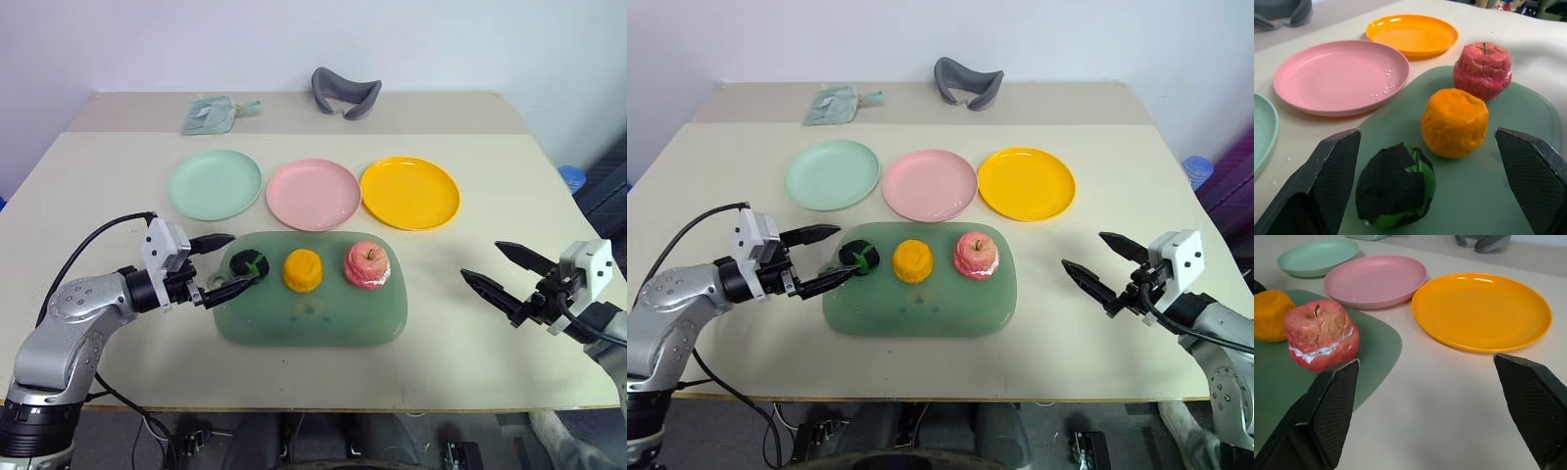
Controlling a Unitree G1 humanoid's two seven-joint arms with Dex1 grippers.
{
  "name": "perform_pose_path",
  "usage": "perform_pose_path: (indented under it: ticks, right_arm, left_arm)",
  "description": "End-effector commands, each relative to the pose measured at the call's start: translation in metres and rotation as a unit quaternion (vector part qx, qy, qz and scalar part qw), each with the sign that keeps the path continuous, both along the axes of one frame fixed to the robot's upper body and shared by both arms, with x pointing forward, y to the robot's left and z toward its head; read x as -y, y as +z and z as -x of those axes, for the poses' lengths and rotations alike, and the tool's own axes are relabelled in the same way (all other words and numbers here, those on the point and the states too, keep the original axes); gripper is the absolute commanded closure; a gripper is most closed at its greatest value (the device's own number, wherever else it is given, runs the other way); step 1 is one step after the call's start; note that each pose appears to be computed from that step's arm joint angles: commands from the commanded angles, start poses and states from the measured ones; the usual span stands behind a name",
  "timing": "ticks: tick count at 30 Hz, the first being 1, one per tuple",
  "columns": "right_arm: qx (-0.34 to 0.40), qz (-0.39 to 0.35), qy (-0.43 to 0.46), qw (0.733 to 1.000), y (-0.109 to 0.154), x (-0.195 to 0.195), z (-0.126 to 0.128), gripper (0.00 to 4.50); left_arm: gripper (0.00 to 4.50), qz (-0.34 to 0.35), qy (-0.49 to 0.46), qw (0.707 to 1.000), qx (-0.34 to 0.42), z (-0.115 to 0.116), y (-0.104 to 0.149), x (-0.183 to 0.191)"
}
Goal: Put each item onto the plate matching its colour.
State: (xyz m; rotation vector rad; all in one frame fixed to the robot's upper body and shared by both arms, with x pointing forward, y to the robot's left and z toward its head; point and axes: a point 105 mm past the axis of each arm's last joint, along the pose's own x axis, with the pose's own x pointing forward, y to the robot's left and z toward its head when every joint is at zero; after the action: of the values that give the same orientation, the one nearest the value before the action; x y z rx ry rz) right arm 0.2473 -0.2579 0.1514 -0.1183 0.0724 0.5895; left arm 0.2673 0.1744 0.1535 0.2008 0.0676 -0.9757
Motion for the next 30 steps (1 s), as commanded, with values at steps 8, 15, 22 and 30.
perform_pose_path:
  ticks: [8, 15, 22, 30]
  right_arm:
    - [0.033, 0.011, 0.013, 0.999, 0.014, -0.007, -0.003, 0.03]
    - [0.038, 0.009, 0.029, 0.999, 0.014, -0.016, -0.004, 0.03]
    - [0.066, -0.007, 0.075, 0.995, 0.028, -0.037, -0.012, 0.03]
    - [0.079, 0.008, 0.266, 0.961, 0.036, -0.106, -0.016, 0.03]
  left_arm:
    - [0.0, 0.002, 0.002, 1.0, 0.028, -0.001, 0.011, 0.005]
    - [0.0, 0.009, 0.008, 0.999, 0.049, -0.005, 0.014, 0.009]
    - [0.0, 0.009, 0.033, 0.998, 0.062, -0.009, 0.013, 0.007]
    - [0.0, 0.008, 0.074, 0.996, 0.037, -0.024, 0.003, 0.011]
